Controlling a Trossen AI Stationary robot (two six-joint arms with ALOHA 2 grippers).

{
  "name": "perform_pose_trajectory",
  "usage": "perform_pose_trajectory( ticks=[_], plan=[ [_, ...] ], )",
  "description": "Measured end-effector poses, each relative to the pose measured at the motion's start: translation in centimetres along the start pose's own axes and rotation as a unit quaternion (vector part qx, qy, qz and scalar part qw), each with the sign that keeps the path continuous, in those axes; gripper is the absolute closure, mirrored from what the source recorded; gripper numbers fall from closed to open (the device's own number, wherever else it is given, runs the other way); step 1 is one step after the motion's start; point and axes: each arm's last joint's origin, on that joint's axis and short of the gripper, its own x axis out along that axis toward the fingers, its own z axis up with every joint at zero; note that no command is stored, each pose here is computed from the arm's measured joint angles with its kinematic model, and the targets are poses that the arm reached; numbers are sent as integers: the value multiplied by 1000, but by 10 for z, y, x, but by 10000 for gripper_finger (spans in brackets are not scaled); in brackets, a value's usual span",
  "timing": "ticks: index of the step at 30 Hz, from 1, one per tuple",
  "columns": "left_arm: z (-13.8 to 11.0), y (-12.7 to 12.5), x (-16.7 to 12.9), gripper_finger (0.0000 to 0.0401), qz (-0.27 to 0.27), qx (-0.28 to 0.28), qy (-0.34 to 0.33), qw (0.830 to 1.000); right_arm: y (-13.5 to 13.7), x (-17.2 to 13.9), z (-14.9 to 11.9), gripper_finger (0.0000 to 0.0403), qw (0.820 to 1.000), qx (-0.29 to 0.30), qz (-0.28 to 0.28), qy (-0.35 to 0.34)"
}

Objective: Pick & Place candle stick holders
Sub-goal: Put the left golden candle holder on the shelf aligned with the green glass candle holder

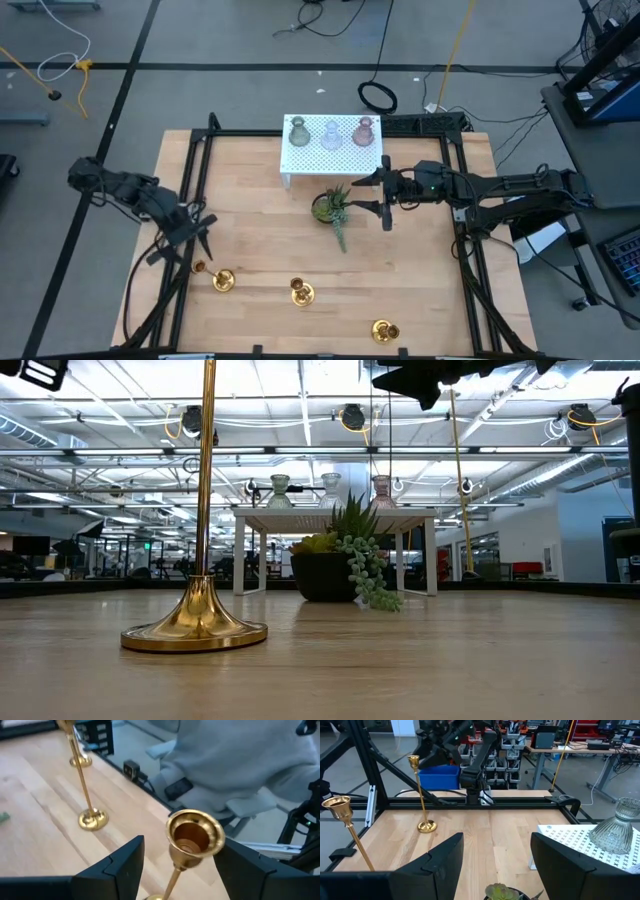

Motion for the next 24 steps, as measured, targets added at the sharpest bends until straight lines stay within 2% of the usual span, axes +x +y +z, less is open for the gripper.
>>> perform_pose_trajectory(
  ticks=[10,17,24],
  plan=[
    [7,9,30,167,-26,-18,43,999,0,0,0,177,1000,0,0,0],
    [6,9,36,167,-31,-46,57,997,0,0,0,177,1000,-1,0,0],
    [3,13,35,167,44,-75,72,994,0,0,2,177,1000,-5,0,-11]
  ],
)
